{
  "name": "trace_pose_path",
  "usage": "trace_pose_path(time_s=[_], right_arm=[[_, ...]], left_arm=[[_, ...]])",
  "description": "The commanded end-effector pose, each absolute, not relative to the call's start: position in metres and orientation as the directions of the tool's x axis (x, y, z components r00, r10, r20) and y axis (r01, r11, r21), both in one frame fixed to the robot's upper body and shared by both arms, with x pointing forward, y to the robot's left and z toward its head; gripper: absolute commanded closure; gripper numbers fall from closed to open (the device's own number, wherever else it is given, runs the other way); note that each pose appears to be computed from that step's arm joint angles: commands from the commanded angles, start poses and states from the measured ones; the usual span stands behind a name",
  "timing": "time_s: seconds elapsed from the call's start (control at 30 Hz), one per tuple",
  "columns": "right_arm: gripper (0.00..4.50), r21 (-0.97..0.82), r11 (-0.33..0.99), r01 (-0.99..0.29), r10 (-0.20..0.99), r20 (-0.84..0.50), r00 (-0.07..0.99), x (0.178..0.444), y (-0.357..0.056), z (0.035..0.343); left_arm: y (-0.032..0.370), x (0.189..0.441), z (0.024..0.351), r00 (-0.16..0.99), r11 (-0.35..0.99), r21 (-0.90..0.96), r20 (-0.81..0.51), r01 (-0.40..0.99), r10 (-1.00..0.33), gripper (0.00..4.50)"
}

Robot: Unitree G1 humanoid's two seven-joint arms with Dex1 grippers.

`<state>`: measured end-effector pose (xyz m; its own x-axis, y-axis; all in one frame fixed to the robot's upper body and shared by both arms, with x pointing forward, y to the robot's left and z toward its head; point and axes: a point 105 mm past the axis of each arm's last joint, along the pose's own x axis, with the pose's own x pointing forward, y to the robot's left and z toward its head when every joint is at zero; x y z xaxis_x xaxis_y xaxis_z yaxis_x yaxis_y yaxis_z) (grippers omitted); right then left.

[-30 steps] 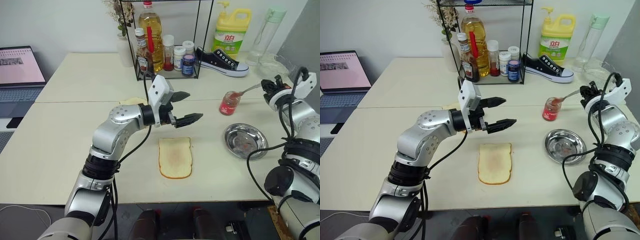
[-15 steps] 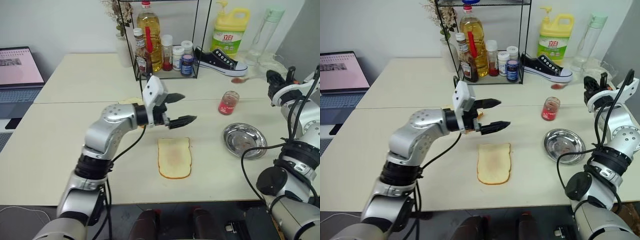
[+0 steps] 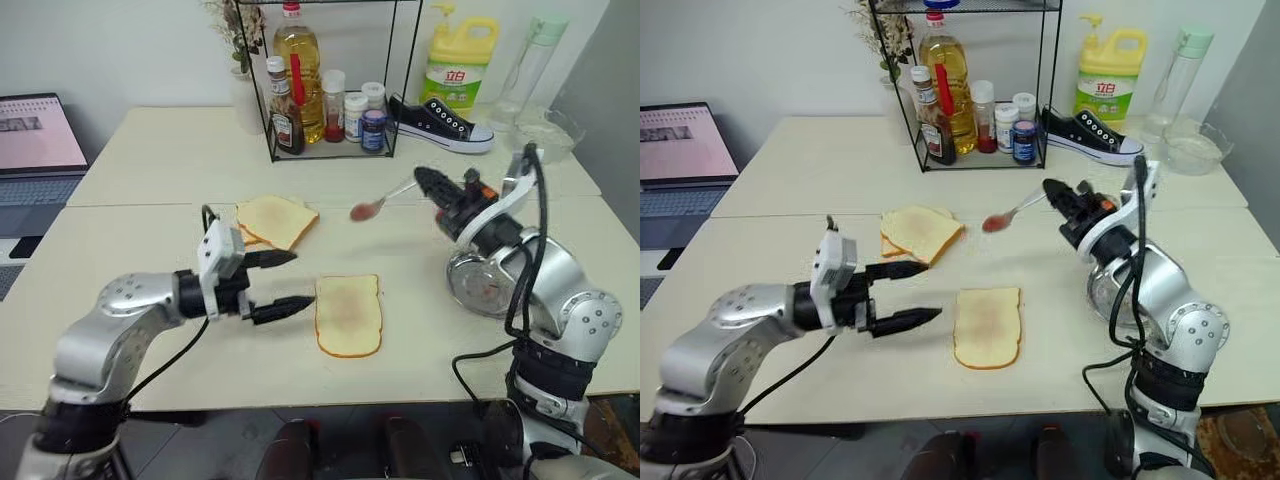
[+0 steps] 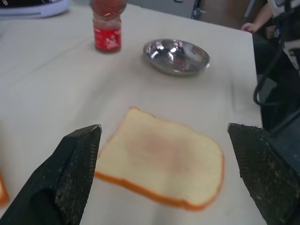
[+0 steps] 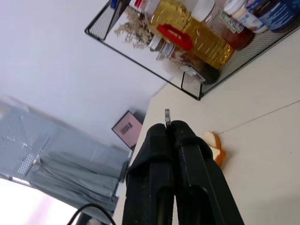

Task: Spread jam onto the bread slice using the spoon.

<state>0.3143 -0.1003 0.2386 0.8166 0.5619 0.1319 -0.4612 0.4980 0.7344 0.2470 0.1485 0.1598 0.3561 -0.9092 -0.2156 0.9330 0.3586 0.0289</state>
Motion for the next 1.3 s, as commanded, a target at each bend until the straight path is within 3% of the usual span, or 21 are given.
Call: trace_pose_path(time_s=[0.03, 0.23, 0.7, 1.3], right_arm=[[4.47, 0.661, 0.503, -0.557, 0.639, 0.149, 0.754, 0.298, -0.085, 0.232], [4.47, 0.533, 0.554, -0.639, 0.724, 0.071, 0.686, 0.287, -0.072, 0.205], [4.47, 0.233, 0.562, -0.793, 0.82, -0.03, 0.572, 0.27, -0.063, 0.179], [4.47, 0.128, 0.594, -0.794, 0.801, 0.0, 0.599, 0.281, -0.07, 0.186]], left_arm=[[0.151, 0.227, 0.159, 0.326, 0.327, 0.032, -0.218, 0.944, -0.92, 0.0], [0.151, 0.217, 0.142, 0.343, 0.343, 0.04, -0.228, 0.939, -0.911, 0.0], [0.147, 0.218, 0.129, 0.361, 0.354, 0.07, -0.217, 0.933, -0.907, 0.0], [0.143, 0.222, 0.131, 0.337, 0.325, 0.09, -0.204, 0.941, -0.919, 0.0]])
